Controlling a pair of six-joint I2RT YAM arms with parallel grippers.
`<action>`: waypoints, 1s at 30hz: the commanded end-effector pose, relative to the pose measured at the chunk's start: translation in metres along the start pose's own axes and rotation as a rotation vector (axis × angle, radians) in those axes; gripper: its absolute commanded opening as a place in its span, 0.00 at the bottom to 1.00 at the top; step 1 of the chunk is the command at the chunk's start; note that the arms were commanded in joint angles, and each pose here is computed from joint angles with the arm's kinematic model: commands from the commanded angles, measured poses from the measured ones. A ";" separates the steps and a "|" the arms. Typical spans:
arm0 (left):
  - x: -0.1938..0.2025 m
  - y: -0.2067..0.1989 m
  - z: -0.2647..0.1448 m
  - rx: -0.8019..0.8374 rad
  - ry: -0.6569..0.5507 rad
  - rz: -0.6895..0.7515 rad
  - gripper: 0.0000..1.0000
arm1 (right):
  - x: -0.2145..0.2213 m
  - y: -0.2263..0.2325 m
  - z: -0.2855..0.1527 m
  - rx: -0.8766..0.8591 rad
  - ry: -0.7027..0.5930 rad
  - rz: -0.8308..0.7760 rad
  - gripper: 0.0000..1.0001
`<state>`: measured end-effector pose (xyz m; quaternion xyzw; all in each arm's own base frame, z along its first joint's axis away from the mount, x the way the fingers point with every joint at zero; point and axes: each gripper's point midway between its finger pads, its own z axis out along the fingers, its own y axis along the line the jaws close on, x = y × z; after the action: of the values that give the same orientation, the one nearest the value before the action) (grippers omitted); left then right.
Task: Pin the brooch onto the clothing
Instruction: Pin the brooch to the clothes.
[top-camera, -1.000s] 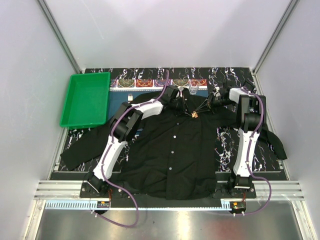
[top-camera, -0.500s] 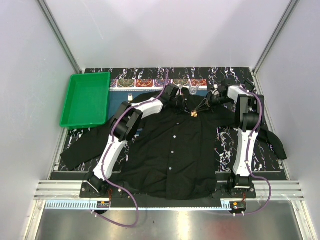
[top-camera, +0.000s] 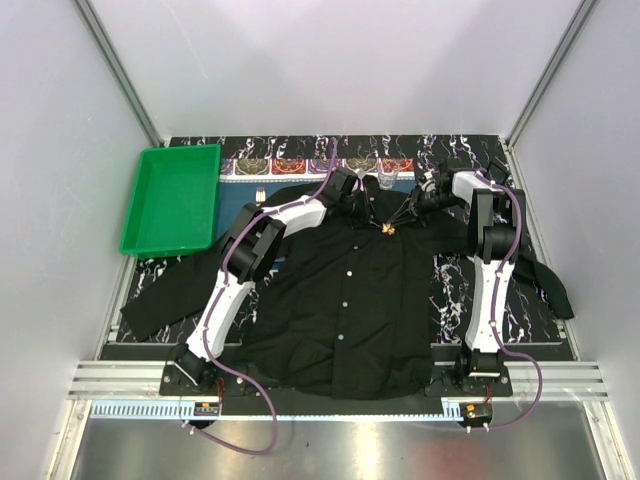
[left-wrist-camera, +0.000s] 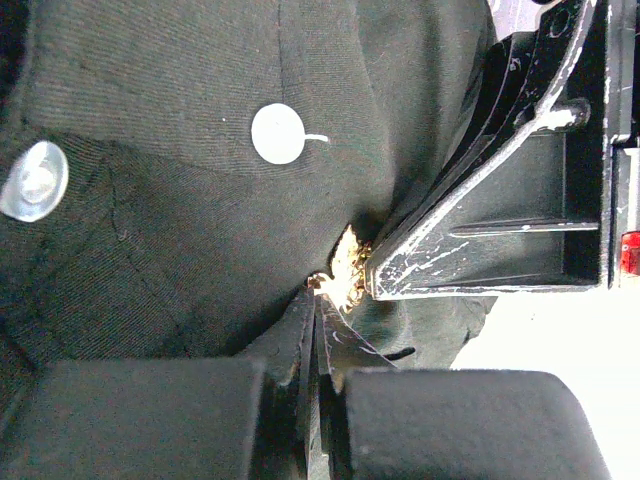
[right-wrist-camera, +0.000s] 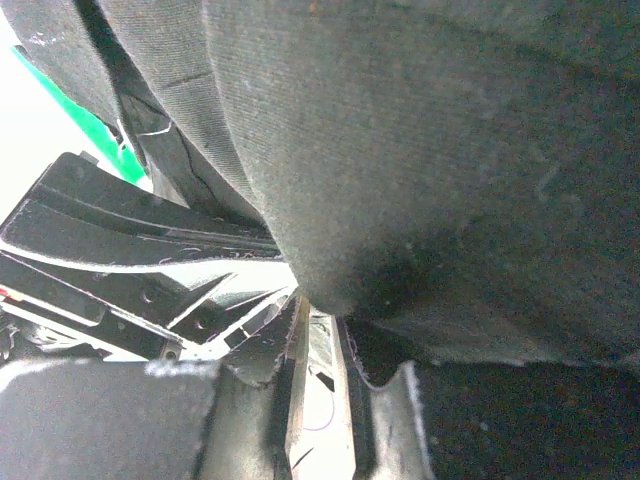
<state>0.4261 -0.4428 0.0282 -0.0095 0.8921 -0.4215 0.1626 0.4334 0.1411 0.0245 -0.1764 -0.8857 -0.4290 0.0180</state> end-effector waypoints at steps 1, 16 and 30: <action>-0.006 0.003 -0.001 -0.015 -0.018 0.002 0.02 | -0.006 -0.002 0.003 0.031 -0.010 -0.011 0.21; -0.006 0.009 -0.003 -0.043 -0.028 0.010 0.01 | -0.001 -0.009 0.014 0.106 0.013 -0.044 0.17; -0.007 0.011 -0.003 -0.050 -0.031 -0.001 0.01 | -0.008 -0.017 0.017 0.179 -0.029 -0.085 0.14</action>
<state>0.4272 -0.4417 0.0273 -0.0096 0.8929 -0.4187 0.1654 0.4347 0.1517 0.0164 -0.1464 -0.9093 -0.3893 0.0158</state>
